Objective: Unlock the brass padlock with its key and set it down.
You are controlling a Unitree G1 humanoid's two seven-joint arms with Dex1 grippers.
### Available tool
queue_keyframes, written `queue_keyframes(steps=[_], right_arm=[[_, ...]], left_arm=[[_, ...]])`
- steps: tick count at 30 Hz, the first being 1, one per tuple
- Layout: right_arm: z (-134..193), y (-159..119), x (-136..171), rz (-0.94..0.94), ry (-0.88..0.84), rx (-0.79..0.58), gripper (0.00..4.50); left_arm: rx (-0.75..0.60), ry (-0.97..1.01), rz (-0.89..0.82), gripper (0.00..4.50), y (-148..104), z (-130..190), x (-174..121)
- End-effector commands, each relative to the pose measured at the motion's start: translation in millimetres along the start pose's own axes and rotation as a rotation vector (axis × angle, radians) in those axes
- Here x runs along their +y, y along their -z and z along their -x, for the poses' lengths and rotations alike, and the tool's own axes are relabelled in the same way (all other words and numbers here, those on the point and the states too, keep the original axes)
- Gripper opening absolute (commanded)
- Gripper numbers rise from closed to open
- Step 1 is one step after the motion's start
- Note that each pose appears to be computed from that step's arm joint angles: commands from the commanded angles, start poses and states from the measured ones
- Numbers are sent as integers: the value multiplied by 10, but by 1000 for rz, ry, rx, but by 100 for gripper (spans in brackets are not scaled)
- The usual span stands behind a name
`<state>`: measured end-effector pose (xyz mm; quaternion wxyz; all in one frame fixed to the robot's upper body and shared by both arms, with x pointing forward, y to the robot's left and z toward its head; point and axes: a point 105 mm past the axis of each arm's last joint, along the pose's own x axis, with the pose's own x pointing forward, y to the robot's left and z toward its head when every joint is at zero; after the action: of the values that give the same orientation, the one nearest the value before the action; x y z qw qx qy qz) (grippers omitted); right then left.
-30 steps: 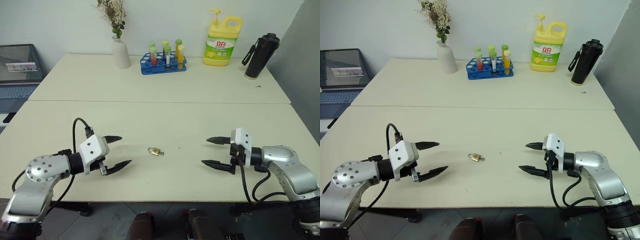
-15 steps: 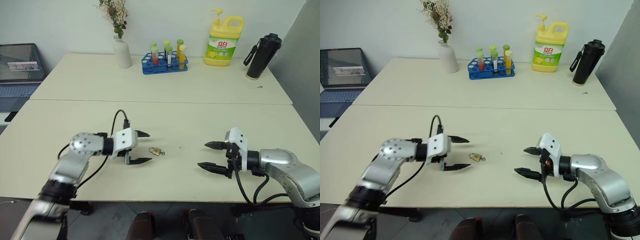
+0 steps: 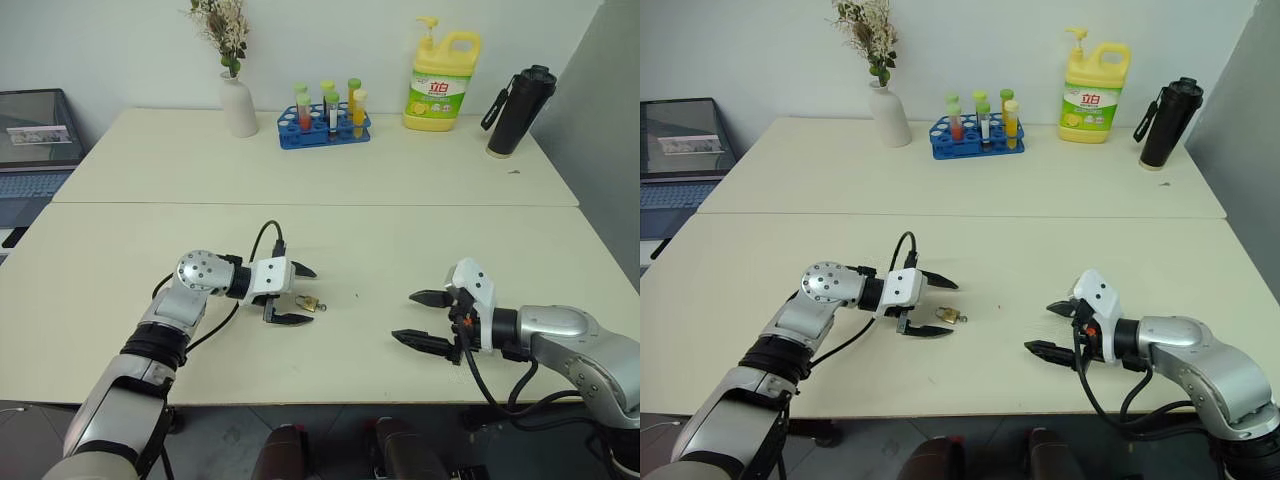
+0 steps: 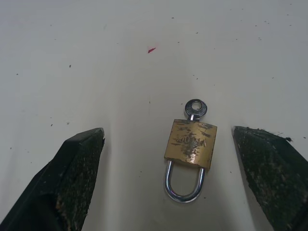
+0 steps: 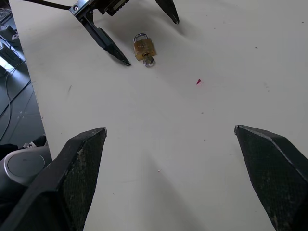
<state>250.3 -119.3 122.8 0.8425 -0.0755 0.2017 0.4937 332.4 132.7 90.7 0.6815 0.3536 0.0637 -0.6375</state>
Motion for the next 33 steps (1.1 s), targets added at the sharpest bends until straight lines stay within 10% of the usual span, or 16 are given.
queue_keyframes(steps=[1,10,22,33], right_arm=[[69,-110,19,32,16,-28,450],[83,-132,21,21,11,-42,450],[114,-159,-27,145,19,-101,450],[265,-131,-230,131,86,-198,450]], left_arm=[[32,62,-2,387,55,-15,-67],[105,134,35,94,213,55,-198],[-56,11,-15,92,-143,-12,-117],[-295,-344,-516,92,-1085,35,165]])
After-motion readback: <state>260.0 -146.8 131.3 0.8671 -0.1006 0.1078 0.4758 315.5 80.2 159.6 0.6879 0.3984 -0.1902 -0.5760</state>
